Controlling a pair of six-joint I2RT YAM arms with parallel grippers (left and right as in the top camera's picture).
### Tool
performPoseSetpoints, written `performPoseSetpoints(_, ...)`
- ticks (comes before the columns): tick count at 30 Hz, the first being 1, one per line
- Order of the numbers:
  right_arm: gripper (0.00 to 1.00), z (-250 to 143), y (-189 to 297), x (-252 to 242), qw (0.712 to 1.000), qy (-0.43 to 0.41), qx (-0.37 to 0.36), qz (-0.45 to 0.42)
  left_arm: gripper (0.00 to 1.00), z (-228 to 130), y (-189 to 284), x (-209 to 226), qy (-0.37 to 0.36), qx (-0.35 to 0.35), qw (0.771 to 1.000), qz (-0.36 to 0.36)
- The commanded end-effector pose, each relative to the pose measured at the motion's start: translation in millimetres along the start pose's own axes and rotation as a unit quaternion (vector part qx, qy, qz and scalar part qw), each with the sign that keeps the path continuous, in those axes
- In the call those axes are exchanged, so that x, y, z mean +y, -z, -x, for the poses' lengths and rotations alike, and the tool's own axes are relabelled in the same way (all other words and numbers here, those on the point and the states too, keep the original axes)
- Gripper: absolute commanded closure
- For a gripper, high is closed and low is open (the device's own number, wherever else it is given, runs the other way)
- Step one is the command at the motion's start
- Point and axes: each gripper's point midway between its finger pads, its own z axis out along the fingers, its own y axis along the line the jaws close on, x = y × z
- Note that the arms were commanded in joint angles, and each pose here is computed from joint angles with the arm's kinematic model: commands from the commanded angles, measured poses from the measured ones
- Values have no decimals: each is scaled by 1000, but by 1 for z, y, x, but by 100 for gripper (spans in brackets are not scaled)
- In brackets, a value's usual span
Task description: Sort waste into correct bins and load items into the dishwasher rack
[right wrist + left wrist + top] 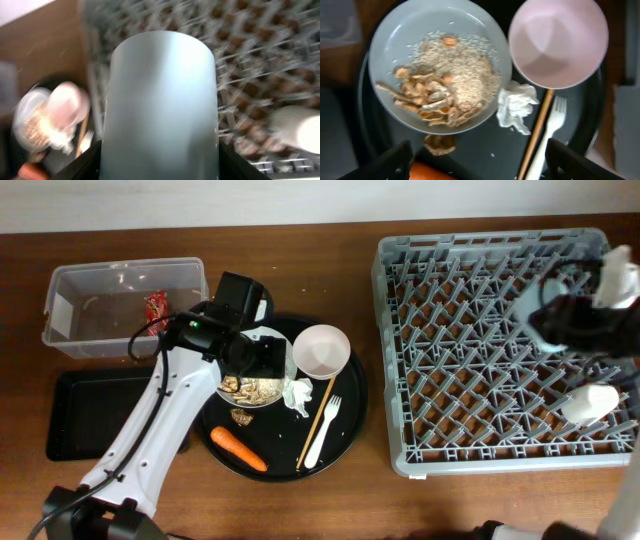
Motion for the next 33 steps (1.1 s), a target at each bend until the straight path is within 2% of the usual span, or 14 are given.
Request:
performPoseSetpoints(1,51,27,-3,-70,987,-89,8,-131,15,1,4,30,22,-12,996,84)
performPoseSetpoints(4,51,35,-32,-121,970,-142,31,-196,15,0,4,31,22,-9,996,87)
performPoseSetpoints(5,46,35,-52,-135,967,-150,48,-201,15,0,4,31,22,-9,996,87)
performPoseSetpoints(11,45,20,-117,-173,953,-165,123,-222,13,0,4,31,22,-9,996,87)
performPoseSetpoints(13,40,8,-132,-177,948,-170,153,-220,13,0,4,31,22,-9,996,87)
performPoseSetpoints(14,32,5,-137,-178,947,-171,160,-218,13,0,4,31,22,-9,996,87)
performPoseSetpoints(15,10,6,-138,-177,948,-172,160,-215,13,0,4,31,22,-9,996,87)
performPoseSetpoints(16,1,7,-140,-174,950,-173,157,-205,13,0,4,31,22,-9,996,87)
performPoseSetpoints(21,1,15,-120,-141,964,-181,138,-139,13,-1,4,29,22,-8,996,83)
performPoseSetpoints(23,1,23,-75,-97,981,-147,96,-81,7,0,4,29,22,-10,996,82)
performPoseSetpoints(25,1,20,-44,-27,995,-68,76,-19,5,4,3,25,23,-16,997,71)
performPoseSetpoints(26,1,12,-42,25,996,11,84,21,5,2,3,25,26,-13,997,72)
performPoseSetpoints(30,1,-36,-86,190,958,245,117,90,4,-8,18,69,123,1,989,82)
performPoseSetpoints(33,1,-70,-149,252,942,297,138,74,2,-15,25,105,190,10,979,75)
